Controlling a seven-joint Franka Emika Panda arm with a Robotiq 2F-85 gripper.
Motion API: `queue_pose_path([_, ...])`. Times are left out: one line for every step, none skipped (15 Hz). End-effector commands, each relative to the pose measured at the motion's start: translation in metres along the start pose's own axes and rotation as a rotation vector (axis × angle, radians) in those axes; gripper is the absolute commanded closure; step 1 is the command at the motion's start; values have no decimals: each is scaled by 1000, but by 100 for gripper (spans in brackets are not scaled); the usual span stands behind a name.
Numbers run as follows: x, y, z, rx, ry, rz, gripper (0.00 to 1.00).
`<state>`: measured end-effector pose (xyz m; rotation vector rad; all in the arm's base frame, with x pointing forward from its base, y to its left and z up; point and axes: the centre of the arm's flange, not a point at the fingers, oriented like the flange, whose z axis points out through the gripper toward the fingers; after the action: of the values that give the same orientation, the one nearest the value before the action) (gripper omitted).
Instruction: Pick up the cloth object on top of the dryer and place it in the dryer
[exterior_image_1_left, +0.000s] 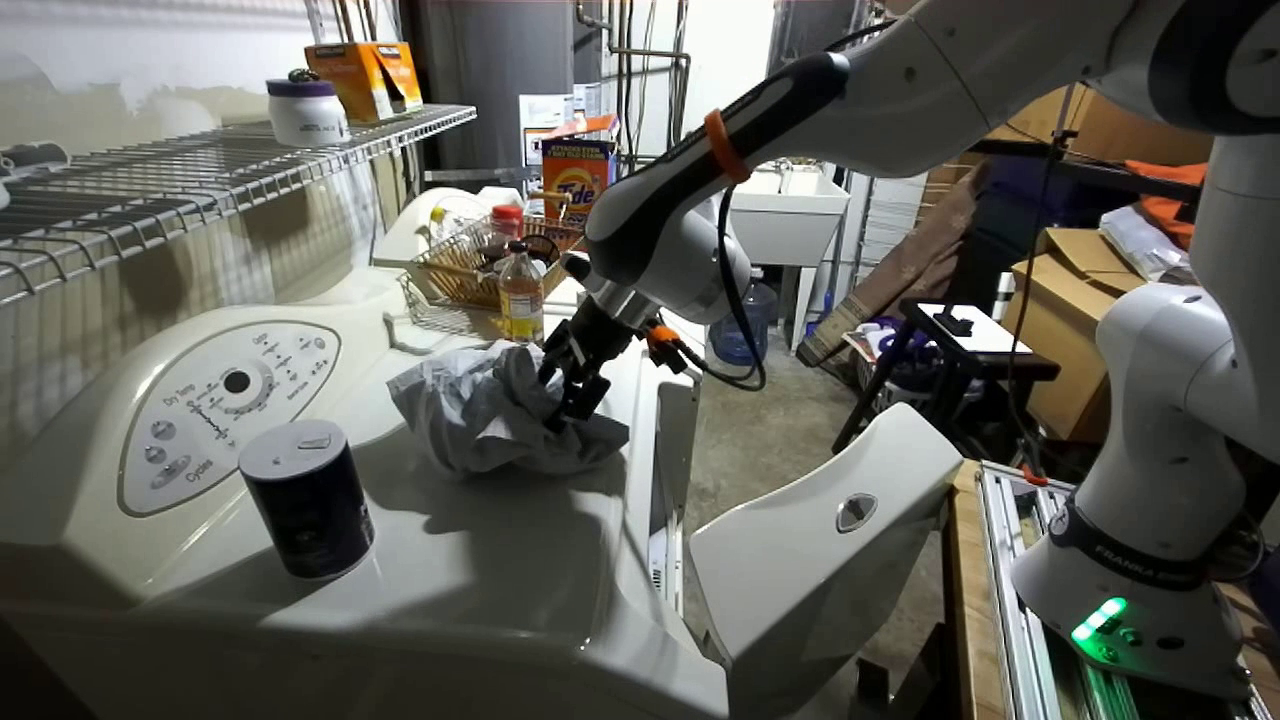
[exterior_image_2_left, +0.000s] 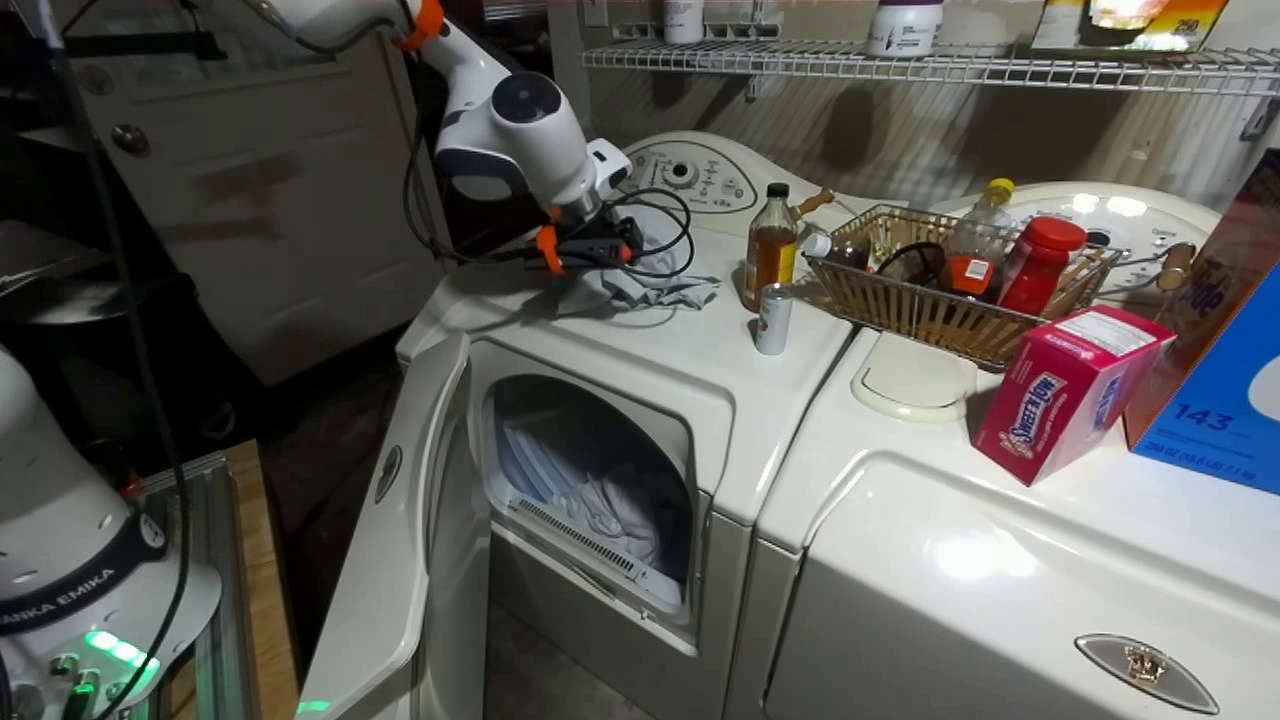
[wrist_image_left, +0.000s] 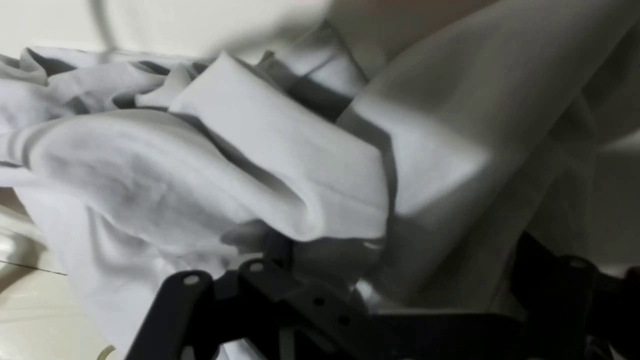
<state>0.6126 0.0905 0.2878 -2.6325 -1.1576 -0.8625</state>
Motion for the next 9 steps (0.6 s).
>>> queue_pose_path([6, 5, 37, -3, 8, -10, 0])
queue_pose_path([7, 4, 43, 0, 4, -14, 0])
queue_pose_path([7, 3, 49, 0, 0, -19, 0])
queue_pose_path([7, 1, 54, 4, -4, -20, 0])
queue_pose_path([7, -1, 59, 6, -9, -25, 25])
queue_pose_path([8, -2, 62, 7, -15, -28, 26])
queue_pose_path([8, -3, 64, 10, -22, -26, 32])
queue_pose_path([10, -3, 64, 7, -23, -24, 41])
queue_pose_path([12, -3, 62, 9, -24, -18, 47])
